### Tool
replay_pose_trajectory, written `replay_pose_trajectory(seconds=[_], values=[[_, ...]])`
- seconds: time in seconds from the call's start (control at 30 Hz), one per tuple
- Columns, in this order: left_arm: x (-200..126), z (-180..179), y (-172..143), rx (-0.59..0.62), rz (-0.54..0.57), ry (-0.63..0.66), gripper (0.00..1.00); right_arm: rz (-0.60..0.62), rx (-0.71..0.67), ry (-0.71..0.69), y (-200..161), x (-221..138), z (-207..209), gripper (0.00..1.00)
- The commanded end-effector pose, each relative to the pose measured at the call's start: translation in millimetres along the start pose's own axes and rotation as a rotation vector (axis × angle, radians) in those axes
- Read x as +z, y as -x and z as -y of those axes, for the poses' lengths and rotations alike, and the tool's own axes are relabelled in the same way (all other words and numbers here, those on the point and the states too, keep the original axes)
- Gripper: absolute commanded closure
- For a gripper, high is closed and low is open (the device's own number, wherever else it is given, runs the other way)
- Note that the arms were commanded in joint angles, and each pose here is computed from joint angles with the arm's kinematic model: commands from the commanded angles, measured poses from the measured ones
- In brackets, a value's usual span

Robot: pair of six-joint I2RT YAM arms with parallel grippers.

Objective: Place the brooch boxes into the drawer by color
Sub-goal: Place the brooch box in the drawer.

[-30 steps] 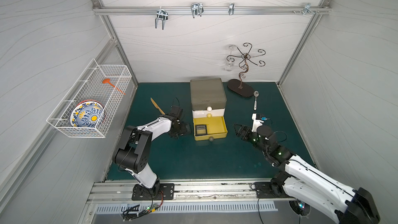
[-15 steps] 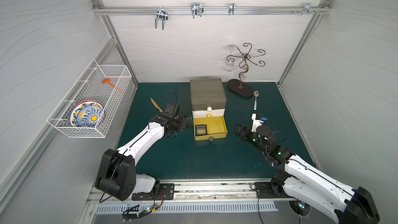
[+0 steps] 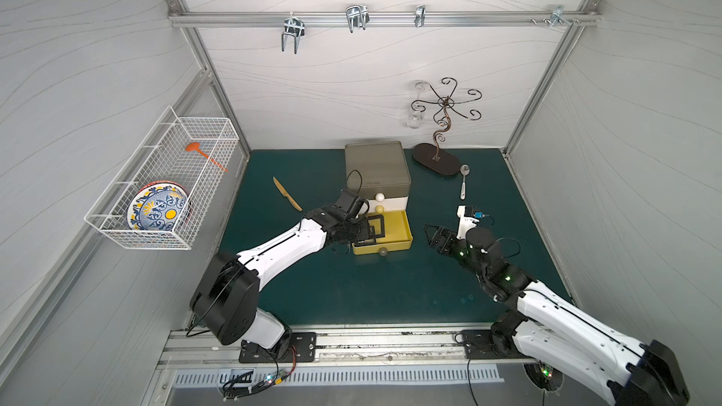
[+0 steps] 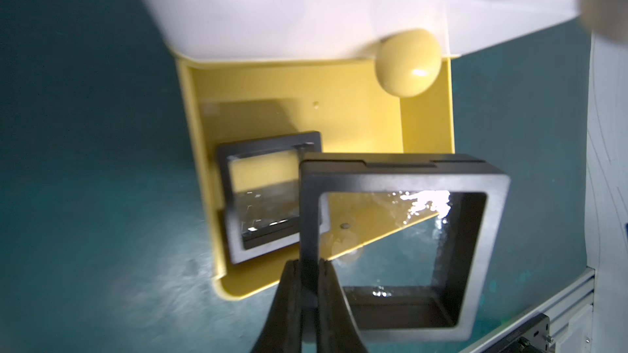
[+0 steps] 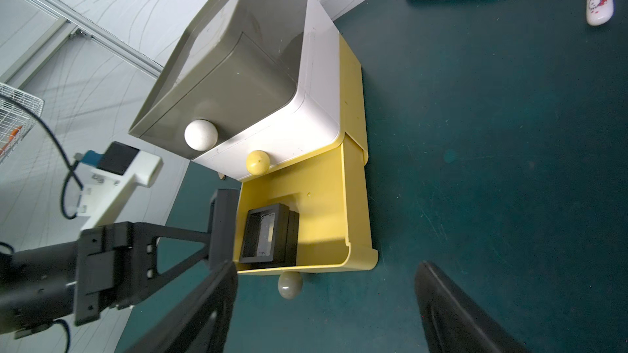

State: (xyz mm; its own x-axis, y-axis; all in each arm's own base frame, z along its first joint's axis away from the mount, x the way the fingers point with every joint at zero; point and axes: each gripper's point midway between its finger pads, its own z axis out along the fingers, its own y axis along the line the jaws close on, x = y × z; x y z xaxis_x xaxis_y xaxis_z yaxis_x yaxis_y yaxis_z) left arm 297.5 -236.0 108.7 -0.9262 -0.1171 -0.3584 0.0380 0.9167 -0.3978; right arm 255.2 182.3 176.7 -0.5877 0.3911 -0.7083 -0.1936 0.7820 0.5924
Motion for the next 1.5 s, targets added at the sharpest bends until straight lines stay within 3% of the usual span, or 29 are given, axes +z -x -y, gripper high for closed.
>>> replay_pose_trajectory(seconds=[0.0,0.5,0.67,0.93,1.1,1.33,1.4,1.43,1.47], values=[[1,32,24,0.004,0.064,-0.069,1.00,0.019,-0.018,-0.020,2,-5,6,0.13],[35,47,16,0.039,-0.001,-0.044,1.00,0.027,-0.017,-0.039,-1,-9,15,0.13],[37,44,14,0.043,-0.008,-0.028,0.89,0.023,-0.017,-0.042,-3,-8,16,0.13],[33,41,18,0.049,0.012,-0.008,0.77,0.008,-0.011,-0.035,-6,-4,15,0.13],[25,42,22,0.052,0.037,-0.010,0.76,-0.001,-0.017,-0.025,-7,-4,12,0.13],[-15,47,36,0.071,0.117,-0.022,0.73,-0.047,-0.043,0.013,-17,1,6,0.15],[-35,45,42,0.081,0.169,-0.009,0.72,-0.090,-0.062,0.042,-25,6,1,0.18],[-44,42,45,0.086,0.189,-0.004,0.72,-0.117,-0.072,0.052,-31,9,-1,0.26],[-52,38,48,0.087,0.207,0.001,0.71,-0.145,-0.082,0.072,-37,13,-5,0.43]])
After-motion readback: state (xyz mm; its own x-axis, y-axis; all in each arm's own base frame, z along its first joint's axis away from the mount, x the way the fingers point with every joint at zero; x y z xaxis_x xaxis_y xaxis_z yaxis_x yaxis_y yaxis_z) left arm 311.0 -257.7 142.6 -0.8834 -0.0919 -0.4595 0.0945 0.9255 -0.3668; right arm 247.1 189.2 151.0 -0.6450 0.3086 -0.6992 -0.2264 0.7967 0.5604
